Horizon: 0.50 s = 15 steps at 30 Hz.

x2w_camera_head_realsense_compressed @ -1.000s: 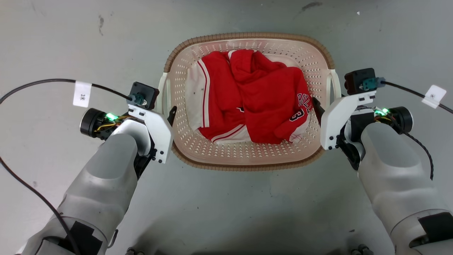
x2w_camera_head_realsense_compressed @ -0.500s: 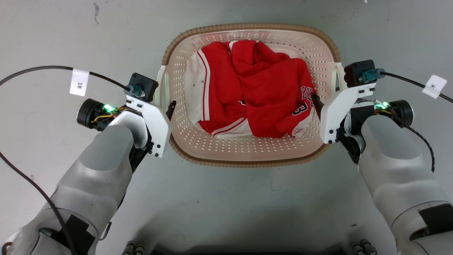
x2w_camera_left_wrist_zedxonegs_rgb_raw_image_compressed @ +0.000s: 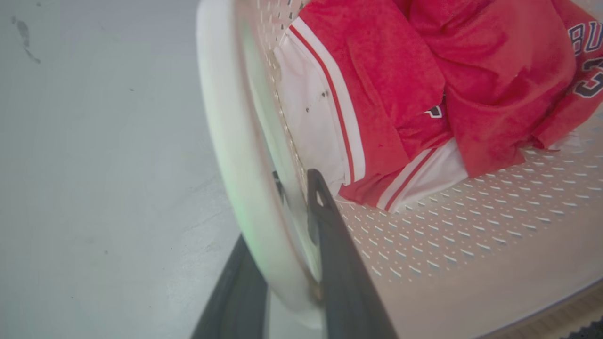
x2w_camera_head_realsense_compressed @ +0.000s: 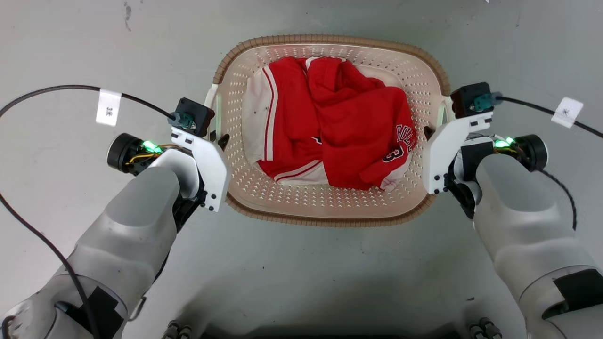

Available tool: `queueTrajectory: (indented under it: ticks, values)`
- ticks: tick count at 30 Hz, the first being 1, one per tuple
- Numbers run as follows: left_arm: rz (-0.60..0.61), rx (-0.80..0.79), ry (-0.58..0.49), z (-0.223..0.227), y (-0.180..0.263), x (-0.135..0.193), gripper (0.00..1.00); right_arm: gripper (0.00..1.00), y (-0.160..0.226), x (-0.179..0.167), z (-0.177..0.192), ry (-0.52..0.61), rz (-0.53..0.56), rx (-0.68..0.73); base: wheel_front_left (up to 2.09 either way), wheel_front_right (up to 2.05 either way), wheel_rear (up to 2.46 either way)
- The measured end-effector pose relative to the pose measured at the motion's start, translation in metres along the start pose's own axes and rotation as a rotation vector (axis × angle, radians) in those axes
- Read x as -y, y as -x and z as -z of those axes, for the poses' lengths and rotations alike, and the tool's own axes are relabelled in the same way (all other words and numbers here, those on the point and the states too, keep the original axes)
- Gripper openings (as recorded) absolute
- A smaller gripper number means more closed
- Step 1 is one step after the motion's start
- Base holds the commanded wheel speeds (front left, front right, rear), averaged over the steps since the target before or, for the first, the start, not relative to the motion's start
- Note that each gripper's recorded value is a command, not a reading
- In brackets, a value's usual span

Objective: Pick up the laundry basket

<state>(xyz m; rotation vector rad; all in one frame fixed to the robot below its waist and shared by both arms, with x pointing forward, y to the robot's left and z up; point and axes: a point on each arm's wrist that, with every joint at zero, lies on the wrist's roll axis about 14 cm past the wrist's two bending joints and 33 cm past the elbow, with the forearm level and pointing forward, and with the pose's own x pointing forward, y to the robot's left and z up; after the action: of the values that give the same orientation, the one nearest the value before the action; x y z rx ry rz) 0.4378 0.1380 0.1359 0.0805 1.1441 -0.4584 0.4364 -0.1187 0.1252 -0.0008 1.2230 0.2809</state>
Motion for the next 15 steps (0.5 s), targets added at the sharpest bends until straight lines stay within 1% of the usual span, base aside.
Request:
queueTrajectory:
  ticks: [7, 15]
  values:
    - [0.016, -0.010, 0.000, 0.000, 0.007, 0.004, 0.00, 0.00, 0.007, 0.002, -0.006, -0.010, 0.008, 0.005, 0.00, 0.00, 0.00]
    - [0.036, -0.024, -0.015, -0.011, 0.030, 0.013, 0.00, 0.00, 0.034, 0.003, -0.013, 0.007, 0.024, -0.008, 0.00, 0.00, 0.00]
